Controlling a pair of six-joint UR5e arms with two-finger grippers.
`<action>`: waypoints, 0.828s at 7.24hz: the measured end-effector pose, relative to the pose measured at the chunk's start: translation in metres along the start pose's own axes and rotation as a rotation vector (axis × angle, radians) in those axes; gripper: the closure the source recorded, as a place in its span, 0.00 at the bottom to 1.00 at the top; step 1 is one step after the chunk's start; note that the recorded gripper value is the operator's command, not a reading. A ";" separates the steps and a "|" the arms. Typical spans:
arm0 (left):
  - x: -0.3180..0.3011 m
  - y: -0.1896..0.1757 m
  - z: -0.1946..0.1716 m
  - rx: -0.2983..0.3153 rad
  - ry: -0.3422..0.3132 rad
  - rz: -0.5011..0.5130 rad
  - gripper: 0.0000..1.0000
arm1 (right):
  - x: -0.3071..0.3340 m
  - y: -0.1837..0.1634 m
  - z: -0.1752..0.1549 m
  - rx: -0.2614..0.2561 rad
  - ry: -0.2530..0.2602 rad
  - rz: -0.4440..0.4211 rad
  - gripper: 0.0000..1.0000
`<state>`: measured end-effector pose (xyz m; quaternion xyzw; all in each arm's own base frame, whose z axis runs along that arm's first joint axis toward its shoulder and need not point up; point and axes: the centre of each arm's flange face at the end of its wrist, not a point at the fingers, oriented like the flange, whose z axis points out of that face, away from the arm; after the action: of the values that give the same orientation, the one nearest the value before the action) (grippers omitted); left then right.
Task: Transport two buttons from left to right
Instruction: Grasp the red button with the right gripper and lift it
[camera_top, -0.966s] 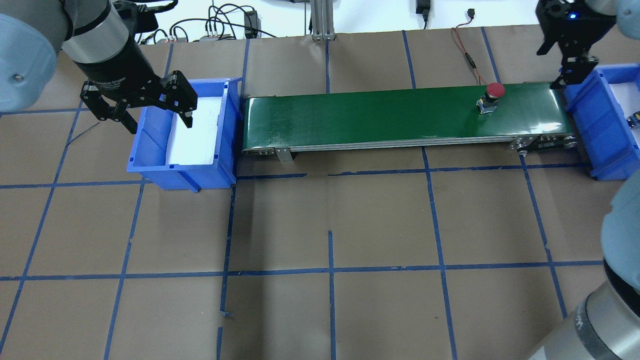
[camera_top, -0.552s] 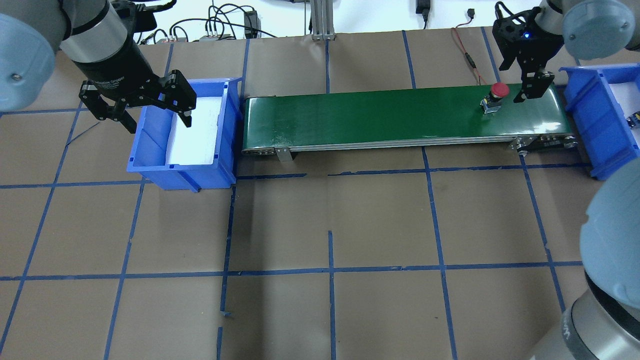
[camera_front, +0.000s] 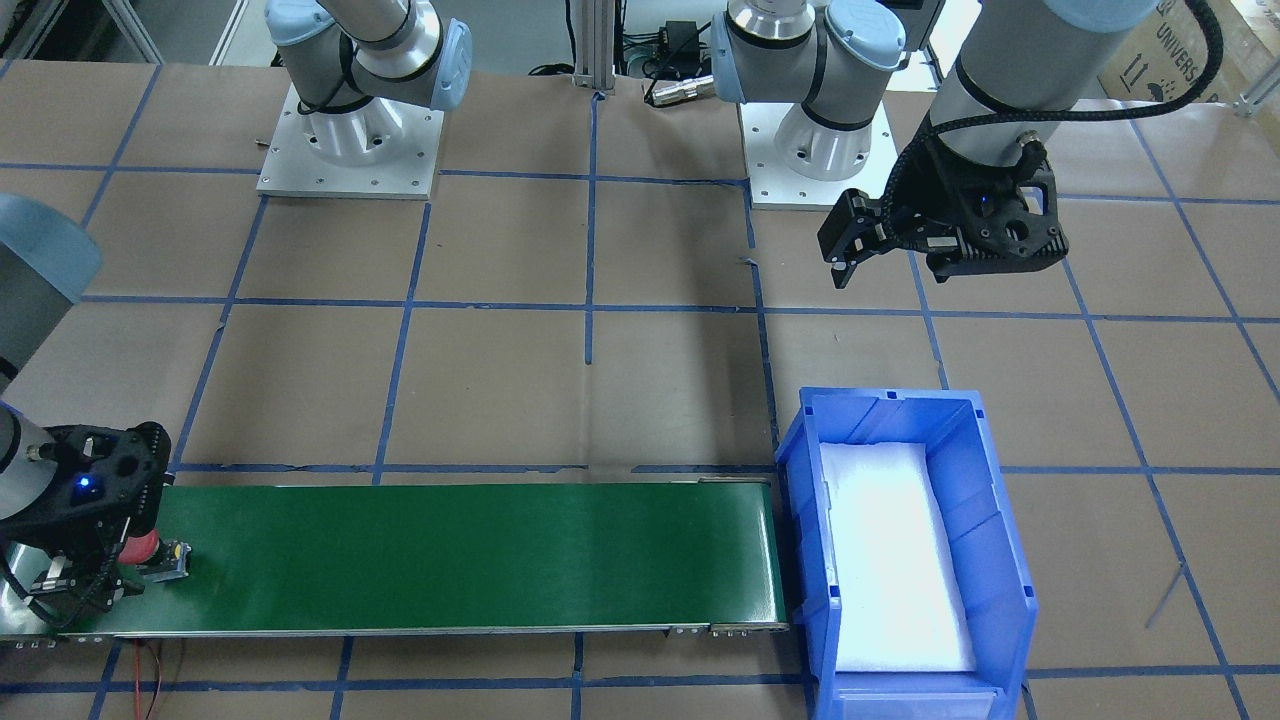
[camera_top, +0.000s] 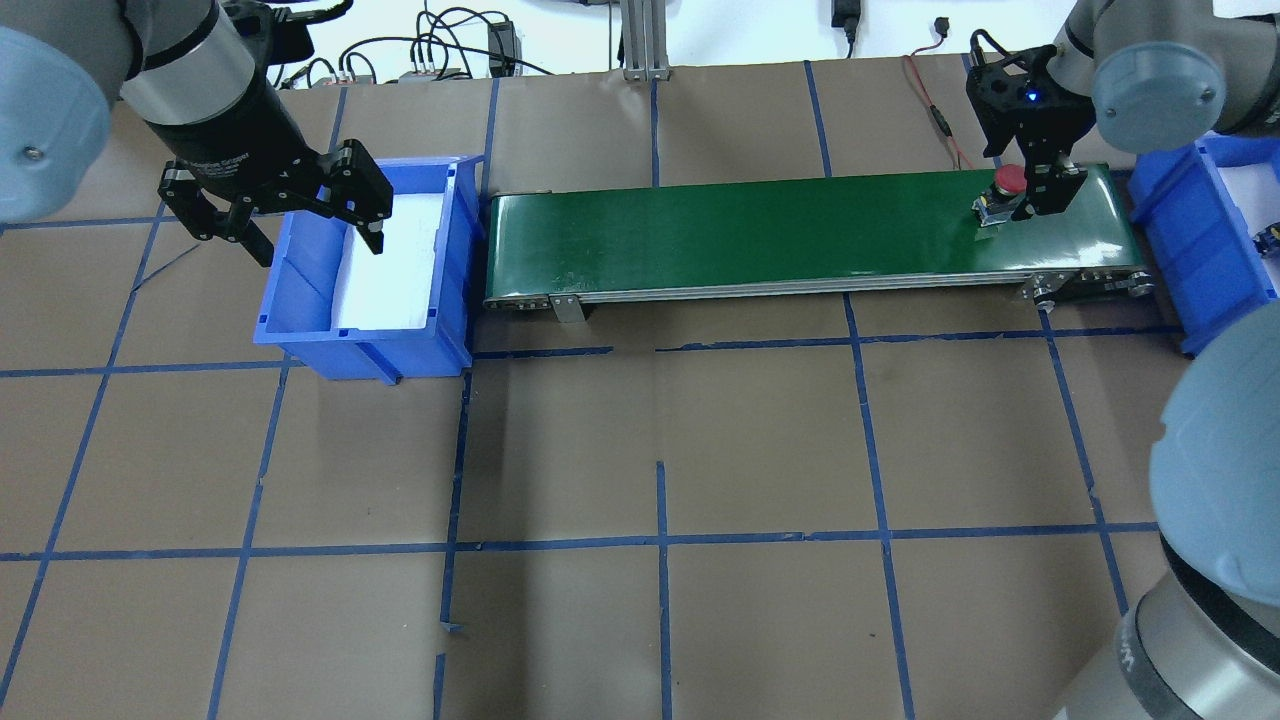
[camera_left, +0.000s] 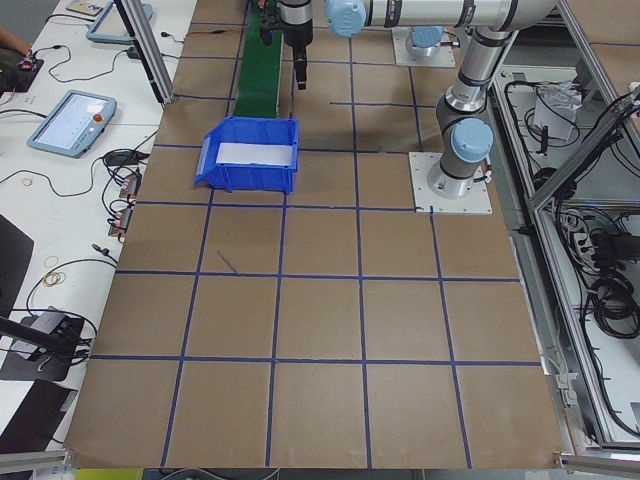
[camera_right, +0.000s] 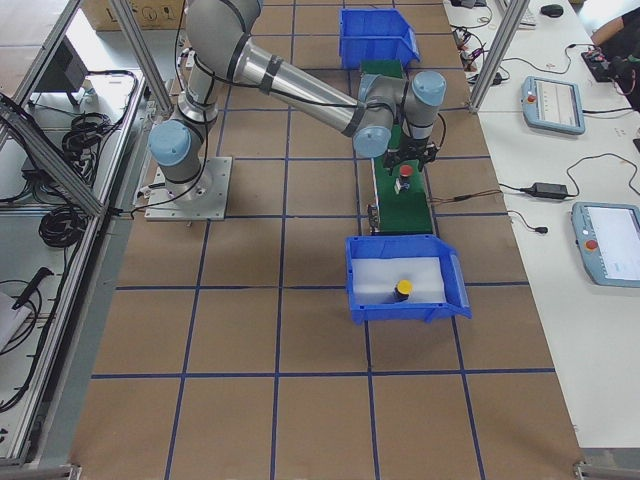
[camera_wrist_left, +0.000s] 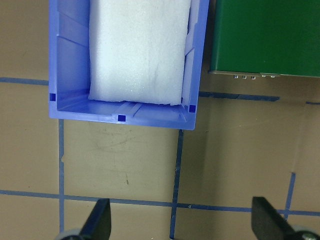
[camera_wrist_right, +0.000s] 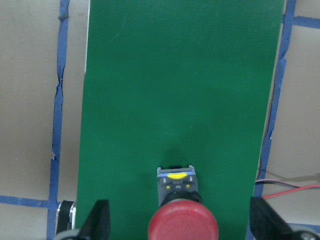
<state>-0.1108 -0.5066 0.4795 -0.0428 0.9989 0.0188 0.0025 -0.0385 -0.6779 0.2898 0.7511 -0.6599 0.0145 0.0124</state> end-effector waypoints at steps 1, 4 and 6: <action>0.000 0.000 0.000 0.000 0.000 0.000 0.00 | -0.001 0.001 0.004 -0.004 0.003 0.000 0.22; 0.000 0.000 0.000 -0.001 -0.001 0.001 0.00 | 0.000 0.019 0.016 -0.044 0.000 0.002 0.41; 0.000 0.000 0.001 -0.001 -0.002 0.001 0.00 | 0.000 0.023 0.017 -0.052 0.002 0.001 0.78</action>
<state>-0.1111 -0.5063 0.4789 -0.0424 0.9989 0.0196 0.0033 -0.0608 -0.6813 0.2726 0.7503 -0.6603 -0.0017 0.0324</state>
